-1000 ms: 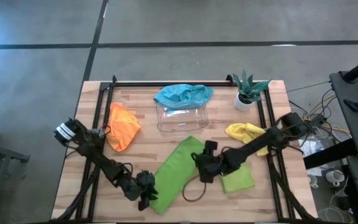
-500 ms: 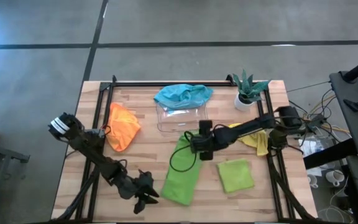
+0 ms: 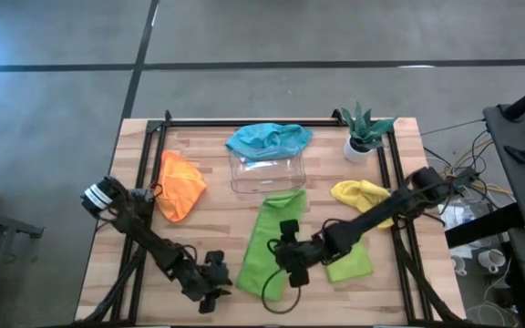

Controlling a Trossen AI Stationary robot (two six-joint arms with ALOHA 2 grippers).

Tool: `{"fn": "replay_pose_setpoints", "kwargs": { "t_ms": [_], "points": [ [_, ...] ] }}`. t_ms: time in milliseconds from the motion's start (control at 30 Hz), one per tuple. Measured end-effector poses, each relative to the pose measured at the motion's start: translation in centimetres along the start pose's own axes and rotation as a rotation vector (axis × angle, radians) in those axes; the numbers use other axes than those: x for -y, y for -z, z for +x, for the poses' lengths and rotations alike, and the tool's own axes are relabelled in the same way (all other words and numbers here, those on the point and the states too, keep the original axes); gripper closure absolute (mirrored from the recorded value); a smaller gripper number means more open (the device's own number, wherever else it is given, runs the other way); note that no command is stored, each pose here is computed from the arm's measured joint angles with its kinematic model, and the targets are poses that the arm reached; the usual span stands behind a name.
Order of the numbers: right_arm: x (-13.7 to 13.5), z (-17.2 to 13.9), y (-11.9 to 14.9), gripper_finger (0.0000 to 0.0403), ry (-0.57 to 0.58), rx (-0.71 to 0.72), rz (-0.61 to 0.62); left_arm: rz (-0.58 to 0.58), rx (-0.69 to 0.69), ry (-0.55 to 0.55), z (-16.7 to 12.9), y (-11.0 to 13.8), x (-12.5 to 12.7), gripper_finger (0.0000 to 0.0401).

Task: Fold microfiber towels
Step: Fold the green microfiber cloth

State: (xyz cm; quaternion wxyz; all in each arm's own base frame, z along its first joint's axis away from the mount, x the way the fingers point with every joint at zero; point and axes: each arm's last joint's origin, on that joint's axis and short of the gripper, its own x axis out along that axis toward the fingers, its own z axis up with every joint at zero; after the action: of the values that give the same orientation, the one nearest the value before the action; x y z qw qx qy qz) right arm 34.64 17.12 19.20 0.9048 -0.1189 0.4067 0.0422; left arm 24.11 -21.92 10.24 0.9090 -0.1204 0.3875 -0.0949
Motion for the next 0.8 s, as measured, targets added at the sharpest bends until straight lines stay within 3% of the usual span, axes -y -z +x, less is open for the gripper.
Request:
{"fn": "replay_pose_setpoints", "kwargs": {
  "t_ms": [200, 367, 633, 800],
  "points": [
    [-1.2, -0.2, -0.2, 0.0216, -0.061, 0.006, -0.045, 0.101, 0.060, -0.010, 0.8, -2.4, 0.8, 0.0280],
    [-2.5, -0.1, -0.4, 0.0215, -0.113, 0.058, -0.075, 0.183, 0.179, -0.114, 0.3, -4.9, 0.4, 0.0280],
    [-2.6, 1.3, -0.8, 0.0215, -0.051, 0.138, 0.172, 0.151, 0.196, -0.247, 1.3, -6.7, -3.4, 0.0280],
    [-3.3, 3.3, 0.3, 0.0215, -0.049, 0.073, 0.270, 0.106, 0.244, -0.261, 1.4, -7.9, -4.7, 0.0280]
  ]
}}
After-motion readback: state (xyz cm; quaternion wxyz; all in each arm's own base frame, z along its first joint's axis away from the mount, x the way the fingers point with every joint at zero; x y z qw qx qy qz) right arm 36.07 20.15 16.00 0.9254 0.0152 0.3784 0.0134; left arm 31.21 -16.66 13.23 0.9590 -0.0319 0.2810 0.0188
